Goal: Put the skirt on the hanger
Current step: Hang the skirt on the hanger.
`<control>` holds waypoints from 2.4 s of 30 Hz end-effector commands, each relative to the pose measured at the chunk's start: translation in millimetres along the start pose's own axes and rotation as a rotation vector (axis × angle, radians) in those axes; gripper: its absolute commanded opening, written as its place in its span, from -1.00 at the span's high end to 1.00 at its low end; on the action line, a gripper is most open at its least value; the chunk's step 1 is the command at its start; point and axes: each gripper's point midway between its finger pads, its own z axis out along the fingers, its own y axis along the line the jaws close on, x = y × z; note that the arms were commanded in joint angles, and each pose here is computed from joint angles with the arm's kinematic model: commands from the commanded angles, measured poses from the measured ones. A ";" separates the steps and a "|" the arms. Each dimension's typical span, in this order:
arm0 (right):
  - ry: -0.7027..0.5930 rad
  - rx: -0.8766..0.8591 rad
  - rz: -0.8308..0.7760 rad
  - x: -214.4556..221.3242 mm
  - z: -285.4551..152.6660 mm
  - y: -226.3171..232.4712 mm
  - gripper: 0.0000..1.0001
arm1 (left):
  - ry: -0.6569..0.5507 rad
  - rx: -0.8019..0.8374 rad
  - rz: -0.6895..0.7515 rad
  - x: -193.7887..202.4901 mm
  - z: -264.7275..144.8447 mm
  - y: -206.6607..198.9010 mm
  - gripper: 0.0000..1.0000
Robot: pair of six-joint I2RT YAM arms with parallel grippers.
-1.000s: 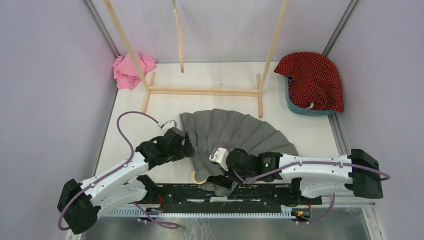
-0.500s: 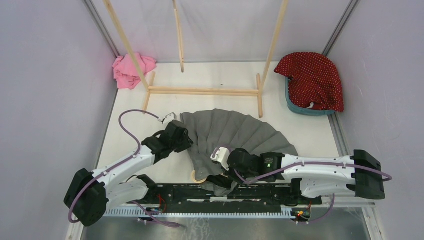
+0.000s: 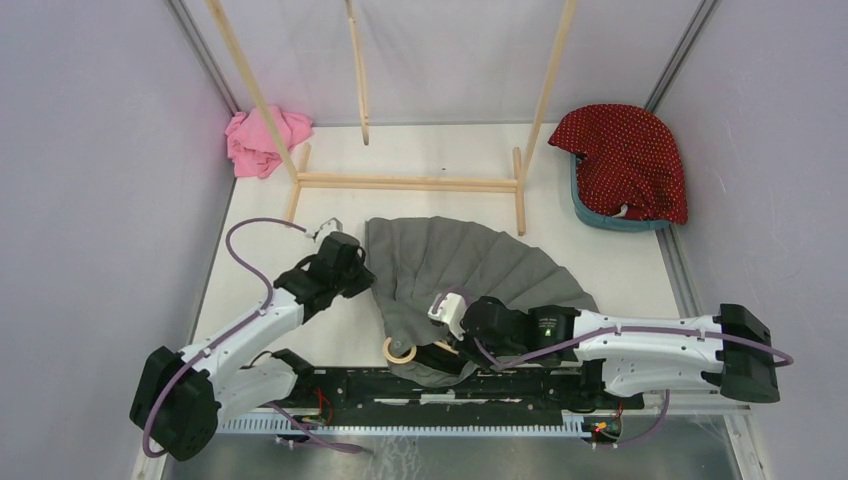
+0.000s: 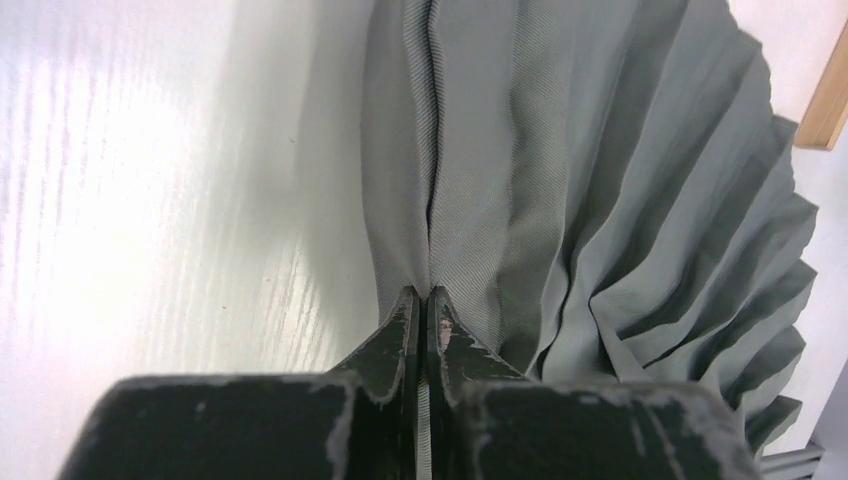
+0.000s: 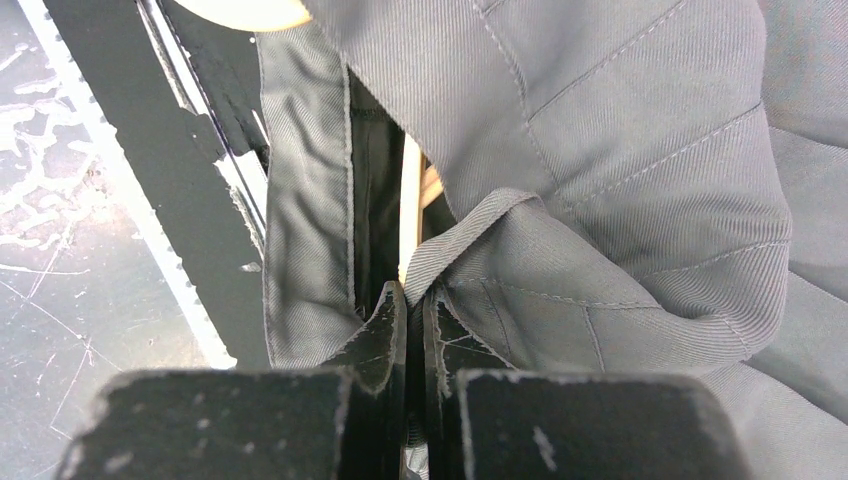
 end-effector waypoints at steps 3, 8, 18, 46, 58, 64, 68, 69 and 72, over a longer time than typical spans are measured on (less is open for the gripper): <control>-0.095 -0.033 0.011 -19.8 -11.0 6.9 0.98 | -0.106 0.028 0.025 -46.9 -15.6 -13.8 0.93; -0.101 -0.091 -0.003 -22.7 -15.0 17.2 0.98 | -0.145 0.006 0.017 -71.0 -13.4 -12.1 0.94; -0.122 -0.158 -0.040 -34.2 -25.7 34.5 0.98 | -0.182 -0.037 0.017 -107.6 -1.3 -10.1 0.93; -0.281 -0.282 -0.032 -95.9 -100.0 62.5 0.98 | -0.301 -0.029 0.079 -208.9 -60.2 -47.1 0.01; -0.396 -0.211 0.077 -147.4 -140.7 25.4 0.98 | -0.353 0.093 0.078 -196.8 -126.5 -57.3 -0.01; -0.508 -0.166 0.147 -183.2 -173.7 -5.4 0.98 | -0.324 0.122 0.083 -181.7 -129.4 -54.5 -0.01; -0.571 -0.121 0.165 -203.9 -196.2 -19.8 0.98 | -0.298 0.152 0.078 -171.8 -124.5 -55.2 -0.01; -0.587 -0.107 0.169 -208.5 -202.1 -23.4 0.98 | -0.295 0.155 0.076 -170.4 -122.9 -54.9 -0.01; -0.616 -0.053 0.193 -216.2 -215.9 -35.9 0.98 | -0.292 0.154 0.074 -168.1 -119.5 -53.3 -0.01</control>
